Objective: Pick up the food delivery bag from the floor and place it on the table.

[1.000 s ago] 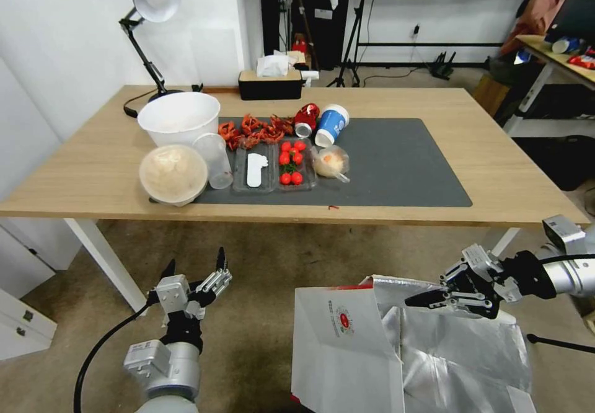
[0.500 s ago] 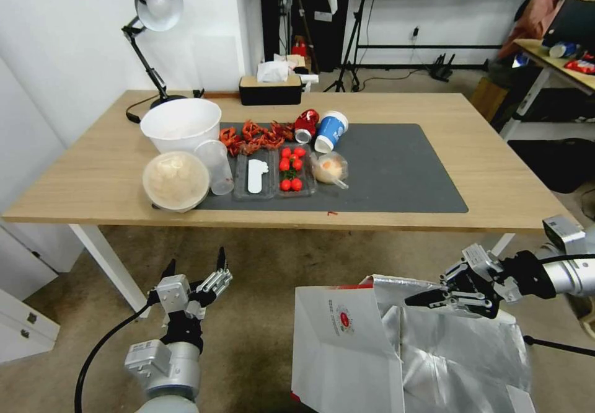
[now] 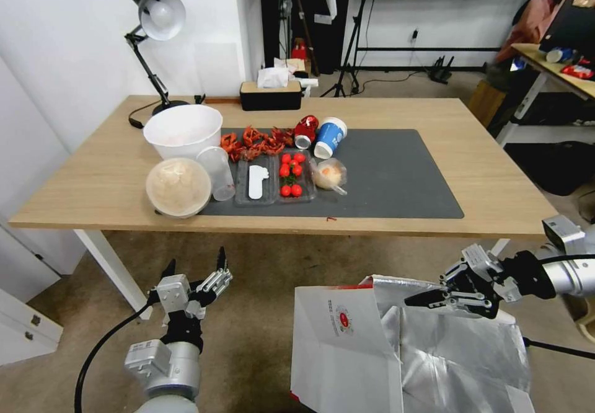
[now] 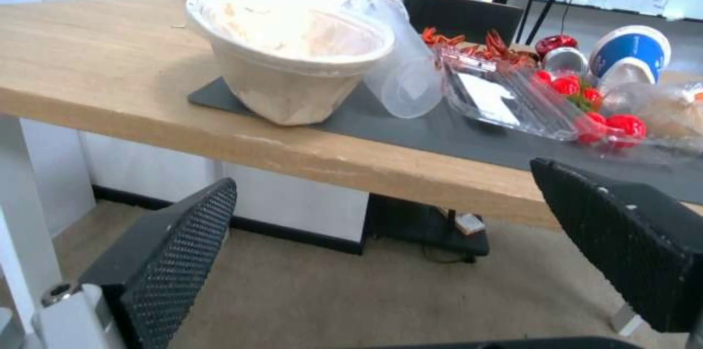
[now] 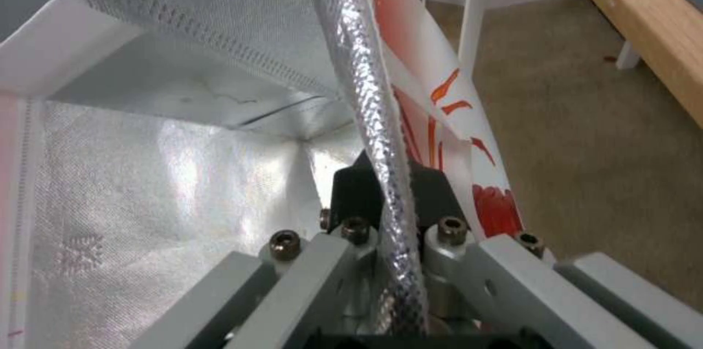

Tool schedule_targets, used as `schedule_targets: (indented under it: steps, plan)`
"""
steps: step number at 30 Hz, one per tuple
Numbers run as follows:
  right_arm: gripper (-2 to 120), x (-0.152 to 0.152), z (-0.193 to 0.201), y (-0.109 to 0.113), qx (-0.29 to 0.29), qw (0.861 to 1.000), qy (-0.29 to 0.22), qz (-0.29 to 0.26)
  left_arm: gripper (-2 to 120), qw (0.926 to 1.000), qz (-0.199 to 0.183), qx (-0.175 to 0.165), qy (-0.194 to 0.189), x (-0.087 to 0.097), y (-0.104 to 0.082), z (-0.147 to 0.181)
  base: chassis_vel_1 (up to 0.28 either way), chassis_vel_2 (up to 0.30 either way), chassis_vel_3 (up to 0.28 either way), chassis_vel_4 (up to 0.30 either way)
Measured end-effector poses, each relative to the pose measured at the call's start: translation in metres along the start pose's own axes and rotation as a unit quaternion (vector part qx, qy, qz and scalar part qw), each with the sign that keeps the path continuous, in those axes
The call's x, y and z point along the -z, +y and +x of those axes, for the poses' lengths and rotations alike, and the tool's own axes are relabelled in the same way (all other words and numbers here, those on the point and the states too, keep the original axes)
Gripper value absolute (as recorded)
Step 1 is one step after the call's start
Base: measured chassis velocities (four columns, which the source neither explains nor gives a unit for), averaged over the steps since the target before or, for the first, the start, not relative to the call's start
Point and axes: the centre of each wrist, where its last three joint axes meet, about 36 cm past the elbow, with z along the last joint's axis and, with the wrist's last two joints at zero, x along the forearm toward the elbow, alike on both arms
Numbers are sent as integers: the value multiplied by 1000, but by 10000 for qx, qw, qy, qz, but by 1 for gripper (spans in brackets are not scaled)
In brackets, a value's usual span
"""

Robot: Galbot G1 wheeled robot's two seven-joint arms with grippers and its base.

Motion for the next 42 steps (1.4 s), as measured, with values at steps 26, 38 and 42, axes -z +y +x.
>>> schedule_targets:
  steps: [26, 38, 42]
  plan:
    - [0, -1, -3, 1, 7, 10000, -32, -15, 100, 10000, -21, -64, -19, -3, 2, 2, 0, 0, 0, 0]
    - [0, 1, -6, 4, 38, 10000, -73, 24, 100, 10000, -39, 44, -75, -2, 2, 2, 0, 0, 0, 0]
    - [0, 4, -6, 5, 62, 9999, -127, 43, 100, 9999, -46, 56, -105, -3, 2, 3, 0, 0, 0, 0]
